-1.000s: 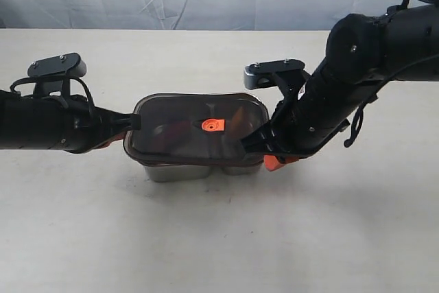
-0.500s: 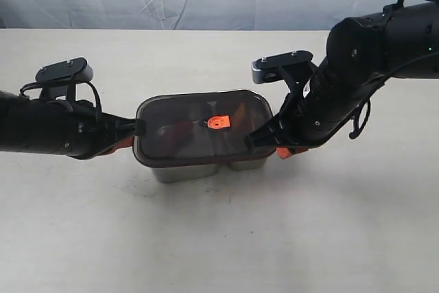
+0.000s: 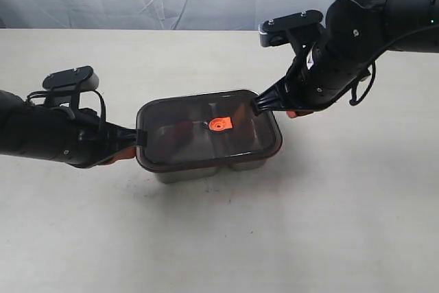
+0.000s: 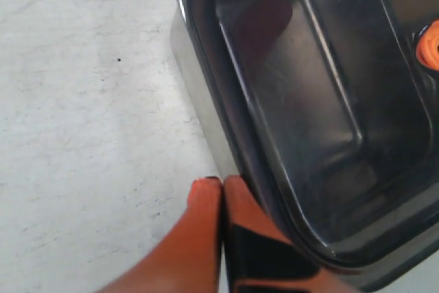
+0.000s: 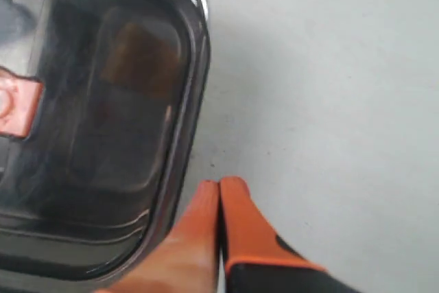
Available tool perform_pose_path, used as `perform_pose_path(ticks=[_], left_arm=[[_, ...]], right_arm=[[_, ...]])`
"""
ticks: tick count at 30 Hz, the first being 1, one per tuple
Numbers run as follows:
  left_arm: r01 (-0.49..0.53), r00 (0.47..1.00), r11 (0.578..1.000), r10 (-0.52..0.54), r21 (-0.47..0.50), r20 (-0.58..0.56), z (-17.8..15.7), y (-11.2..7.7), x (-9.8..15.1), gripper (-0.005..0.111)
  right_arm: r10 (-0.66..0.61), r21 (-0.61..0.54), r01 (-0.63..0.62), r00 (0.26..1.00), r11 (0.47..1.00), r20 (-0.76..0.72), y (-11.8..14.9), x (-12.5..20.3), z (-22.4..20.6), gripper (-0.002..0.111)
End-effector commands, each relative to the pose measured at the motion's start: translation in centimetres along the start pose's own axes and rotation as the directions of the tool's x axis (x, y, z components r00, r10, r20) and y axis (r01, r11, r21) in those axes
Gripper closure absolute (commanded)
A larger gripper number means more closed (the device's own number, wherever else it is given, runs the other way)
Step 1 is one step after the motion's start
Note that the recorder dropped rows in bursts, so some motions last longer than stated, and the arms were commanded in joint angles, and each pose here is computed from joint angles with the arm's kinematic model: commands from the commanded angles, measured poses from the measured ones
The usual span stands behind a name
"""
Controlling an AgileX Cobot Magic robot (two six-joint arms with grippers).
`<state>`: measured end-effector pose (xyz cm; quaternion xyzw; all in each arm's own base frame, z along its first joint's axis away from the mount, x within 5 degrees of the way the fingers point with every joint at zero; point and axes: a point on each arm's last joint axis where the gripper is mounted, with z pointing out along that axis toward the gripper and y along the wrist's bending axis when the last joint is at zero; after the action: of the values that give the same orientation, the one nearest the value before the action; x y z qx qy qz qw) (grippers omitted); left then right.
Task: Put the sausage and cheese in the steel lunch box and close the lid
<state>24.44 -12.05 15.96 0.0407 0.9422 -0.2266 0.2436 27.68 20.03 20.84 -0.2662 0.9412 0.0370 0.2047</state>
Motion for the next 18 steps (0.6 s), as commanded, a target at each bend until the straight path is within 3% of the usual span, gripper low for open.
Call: perform_pose_path(ticks=[1, 11, 18], left_arm=[[-0.022, 0.999, 0.999, 0.023, 0.031, -0.031, 0.1, -0.5, 0.3, 0.107], [-0.020, 0.998, 1.000, 0.020, 0.007, -0.063, 0.1, -0.3, 0.6, 0.107], [-0.017, 0.997, 1.000, 0.017, 0.003, -0.069, 0.0, -0.2, 0.6, 0.107]], right_arm=[[0.055, 0.029, -0.055, 0.998, 0.998, -0.013, -2.0, -0.2, 1.1, 0.108], [0.059, -0.003, -0.060, 0.992, 0.998, -0.107, -1.7, 0.6, 3.0, 0.108], [0.061, -0.066, -0.066, 0.995, 0.996, -0.076, -1.2, 0.3, 3.5, 0.108]])
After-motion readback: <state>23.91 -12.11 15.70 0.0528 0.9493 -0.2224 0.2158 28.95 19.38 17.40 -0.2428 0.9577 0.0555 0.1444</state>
